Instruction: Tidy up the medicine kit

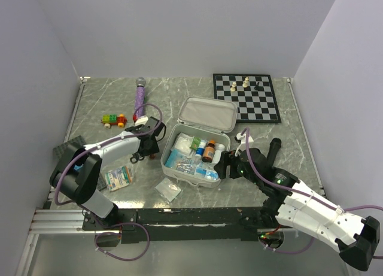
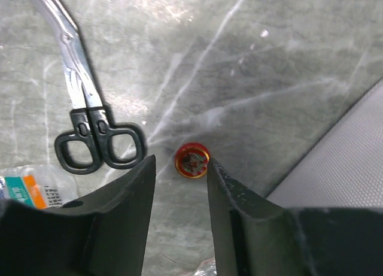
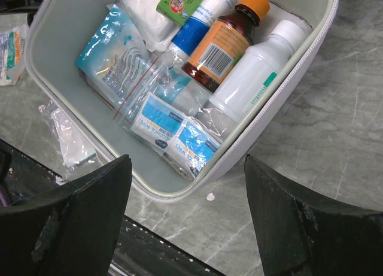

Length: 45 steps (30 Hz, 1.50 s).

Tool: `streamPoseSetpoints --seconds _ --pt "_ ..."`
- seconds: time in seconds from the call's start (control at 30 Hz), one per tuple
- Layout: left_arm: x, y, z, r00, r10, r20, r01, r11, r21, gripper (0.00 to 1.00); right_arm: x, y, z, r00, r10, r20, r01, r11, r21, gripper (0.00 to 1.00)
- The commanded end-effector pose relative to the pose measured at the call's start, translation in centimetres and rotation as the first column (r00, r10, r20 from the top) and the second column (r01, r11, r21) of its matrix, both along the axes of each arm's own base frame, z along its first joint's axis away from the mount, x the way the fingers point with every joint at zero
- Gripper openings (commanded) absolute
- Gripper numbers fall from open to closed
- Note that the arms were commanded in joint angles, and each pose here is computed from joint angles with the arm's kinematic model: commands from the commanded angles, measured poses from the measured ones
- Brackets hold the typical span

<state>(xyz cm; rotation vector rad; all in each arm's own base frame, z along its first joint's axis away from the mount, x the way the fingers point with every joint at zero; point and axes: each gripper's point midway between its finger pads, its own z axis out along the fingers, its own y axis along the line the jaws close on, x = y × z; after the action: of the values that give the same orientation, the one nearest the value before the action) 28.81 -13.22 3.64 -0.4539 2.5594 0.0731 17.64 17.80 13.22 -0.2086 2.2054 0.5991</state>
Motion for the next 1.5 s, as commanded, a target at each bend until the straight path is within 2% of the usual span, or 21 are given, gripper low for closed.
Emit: streamPoseSetpoints --seconds 0.0,0.2,0.67,1.03,1.23,1.47 --pt "-0.1 -1.0 -0.4 0.999 -0.049 -0.011 0.049 0.999 0.002 0.46 0.5 0.5 1.0 1.000 -0.008 0.021 0.007 0.999 0.033 0.82" --pt "-0.3 -0.7 -1.5 0.998 -0.044 -0.047 0.046 0.998 0.044 0.46 0.4 0.4 0.8 1.000 -0.007 0.020 0.007 0.999 0.031 0.82" --pt "-0.2 -0.7 -2.3 0.997 -0.041 -0.060 0.045 0.997 0.058 0.45 0.4 0.2 0.5 1.000 -0.011 0.019 0.011 1.000 0.023 0.82" --pt "-0.3 -0.7 -2.1 0.998 -0.042 -0.050 0.045 0.998 0.050 0.30 0.3 0.2 0.6 1.000 -0.010 0.020 0.009 1.000 0.023 0.82" --pt "0.0 -0.1 -0.4 1.000 -0.025 -0.010 0.026 0.998 0.065 0.25 0.4 0.3 0.8 1.000 -0.009 0.020 0.009 1.000 0.026 0.82" --pt "0.9 1.2 4.4 0.996 0.006 0.092 -0.014 0.996 0.083 0.22 0.5 0.4 1.1 1.000 -0.008 0.026 0.007 1.000 0.029 0.82"
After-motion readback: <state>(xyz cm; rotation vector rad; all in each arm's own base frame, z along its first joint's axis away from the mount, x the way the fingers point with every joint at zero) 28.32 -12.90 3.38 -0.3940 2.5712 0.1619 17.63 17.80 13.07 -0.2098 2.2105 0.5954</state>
